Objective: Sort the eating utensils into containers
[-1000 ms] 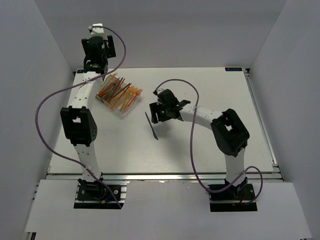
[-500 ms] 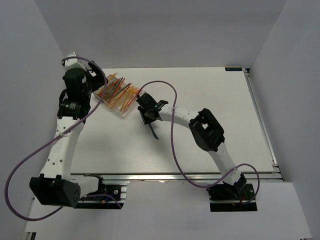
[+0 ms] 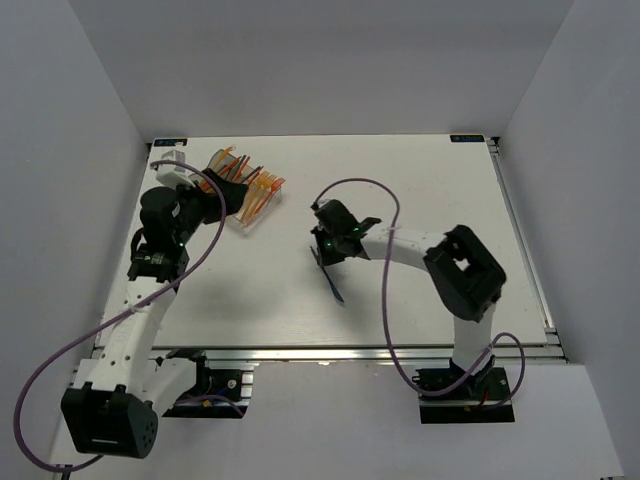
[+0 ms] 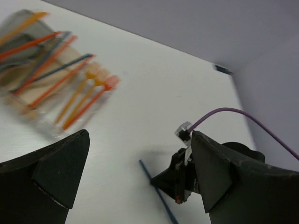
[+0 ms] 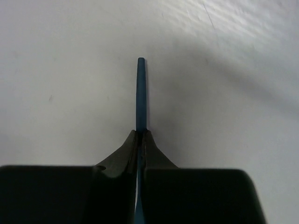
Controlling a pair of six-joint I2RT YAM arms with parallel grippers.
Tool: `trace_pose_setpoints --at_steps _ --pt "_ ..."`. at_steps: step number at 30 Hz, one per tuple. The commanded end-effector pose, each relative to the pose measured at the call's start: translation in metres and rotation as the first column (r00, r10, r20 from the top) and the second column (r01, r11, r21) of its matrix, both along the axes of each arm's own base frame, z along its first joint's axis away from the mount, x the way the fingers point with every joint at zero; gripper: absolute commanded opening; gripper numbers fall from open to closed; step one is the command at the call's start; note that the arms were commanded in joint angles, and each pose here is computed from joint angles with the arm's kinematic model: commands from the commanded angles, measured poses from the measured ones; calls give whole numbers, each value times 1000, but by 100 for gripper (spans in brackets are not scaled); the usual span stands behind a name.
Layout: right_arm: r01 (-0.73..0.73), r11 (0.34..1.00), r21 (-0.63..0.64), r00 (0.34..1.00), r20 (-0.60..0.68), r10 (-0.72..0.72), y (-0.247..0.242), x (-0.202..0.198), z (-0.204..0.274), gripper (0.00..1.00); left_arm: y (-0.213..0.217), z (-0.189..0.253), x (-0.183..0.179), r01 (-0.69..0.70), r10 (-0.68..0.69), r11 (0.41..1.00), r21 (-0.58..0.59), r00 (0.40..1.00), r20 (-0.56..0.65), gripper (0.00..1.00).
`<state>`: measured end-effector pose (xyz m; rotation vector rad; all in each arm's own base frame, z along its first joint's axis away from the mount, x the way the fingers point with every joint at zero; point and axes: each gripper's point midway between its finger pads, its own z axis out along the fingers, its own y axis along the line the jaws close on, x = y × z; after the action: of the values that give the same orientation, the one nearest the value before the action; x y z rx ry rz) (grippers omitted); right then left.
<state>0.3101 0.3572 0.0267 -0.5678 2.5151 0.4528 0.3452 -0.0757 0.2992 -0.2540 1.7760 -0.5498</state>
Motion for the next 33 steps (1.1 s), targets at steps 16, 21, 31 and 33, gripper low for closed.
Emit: trace_pose_setpoints --at_steps 16,21,31,33 --pt "-203 695 689 975 210 77 -3 -60 236 0 -180 -18 -49 546 -538 780 -307 835 118 89" --pt "-253 663 705 964 242 111 1 -70 247 0 -180 -27 -45 524 -520 790 -319 848 104 82" --pt "-286 654 701 956 257 142 10 -78 243 0 -188 -12 -36 541 -524 768 -343 839 149 16" --pt "-264 667 697 960 258 110 7 -72 244 20 -190 -10 -34 548 -530 768 -331 835 150 0"
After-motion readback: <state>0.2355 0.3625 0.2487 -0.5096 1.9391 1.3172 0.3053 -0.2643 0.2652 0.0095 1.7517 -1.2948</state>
